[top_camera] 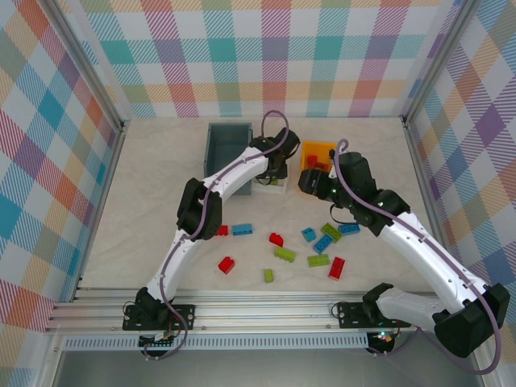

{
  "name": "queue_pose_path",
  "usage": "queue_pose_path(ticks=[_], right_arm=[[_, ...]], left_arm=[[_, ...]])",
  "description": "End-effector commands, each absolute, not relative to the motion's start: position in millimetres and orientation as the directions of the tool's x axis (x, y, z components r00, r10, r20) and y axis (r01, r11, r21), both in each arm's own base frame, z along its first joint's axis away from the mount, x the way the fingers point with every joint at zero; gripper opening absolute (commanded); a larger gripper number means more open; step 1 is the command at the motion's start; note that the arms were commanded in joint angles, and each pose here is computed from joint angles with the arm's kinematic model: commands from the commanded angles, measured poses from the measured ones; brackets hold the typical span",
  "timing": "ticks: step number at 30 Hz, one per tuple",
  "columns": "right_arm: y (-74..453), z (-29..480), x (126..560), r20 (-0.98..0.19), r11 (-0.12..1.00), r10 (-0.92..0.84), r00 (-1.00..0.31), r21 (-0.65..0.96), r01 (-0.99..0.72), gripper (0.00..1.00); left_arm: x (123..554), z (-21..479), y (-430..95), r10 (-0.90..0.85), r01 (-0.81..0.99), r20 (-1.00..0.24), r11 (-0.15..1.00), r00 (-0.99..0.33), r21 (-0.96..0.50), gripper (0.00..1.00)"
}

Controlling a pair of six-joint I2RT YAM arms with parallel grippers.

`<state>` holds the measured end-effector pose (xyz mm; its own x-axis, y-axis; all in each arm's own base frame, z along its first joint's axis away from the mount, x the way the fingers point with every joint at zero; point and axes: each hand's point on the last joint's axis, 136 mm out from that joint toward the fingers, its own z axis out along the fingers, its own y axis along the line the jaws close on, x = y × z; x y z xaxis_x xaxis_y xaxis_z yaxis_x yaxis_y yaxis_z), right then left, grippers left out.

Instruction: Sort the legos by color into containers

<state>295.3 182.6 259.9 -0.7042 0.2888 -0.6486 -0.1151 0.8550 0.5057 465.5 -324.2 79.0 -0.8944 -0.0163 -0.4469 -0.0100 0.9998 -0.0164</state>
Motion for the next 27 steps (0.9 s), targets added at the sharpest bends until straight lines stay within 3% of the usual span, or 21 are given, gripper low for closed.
queue_pose_path(ticks=[1, 9, 13, 18, 24, 27], right_arm=[[181, 261, 293, -0.648, 0.849, 0.292, -0.704, 0.514, -0.121, 0.65], [162, 238, 288, -0.621, 0.895, 0.263, -0.738, 0.443, -0.053, 0.63], [136, 211, 279, -0.554, 0.92, 0.301, -0.776, 0.383, 0.084, 0.56], [96, 151, 246, -0.33, 0.911, 0.4, -0.855, 0.244, 0.332, 0.53], [88, 93, 184, -0.075, 0.888, 0.448, -0.891, 0.152, 0.434, 0.54], [83, 77, 156, -0.008, 0.878, 0.466, -0.885, 0.131, 0.461, 0.56]], left_arm=[[461, 148, -333, -0.036, 0.01, -0.533, 0.997, -0.845, -0.082, 0.45], [439, 231, -330, -0.075, 0.018, -0.649, 0.991, -0.757, -0.135, 0.36], [412, 263, -328, -0.074, 0.039, -0.69, 0.988, -0.72, -0.147, 0.32], [347, 274, -344, -0.029, 0.154, -0.705, 0.969, -0.708, -0.194, 0.3], [245, 243, -376, 0.007, 0.313, -0.681, 0.892, -0.732, -0.327, 0.31], [201, 221, -383, 0.038, 0.36, -0.677, 0.868, -0.735, -0.342, 0.31]])
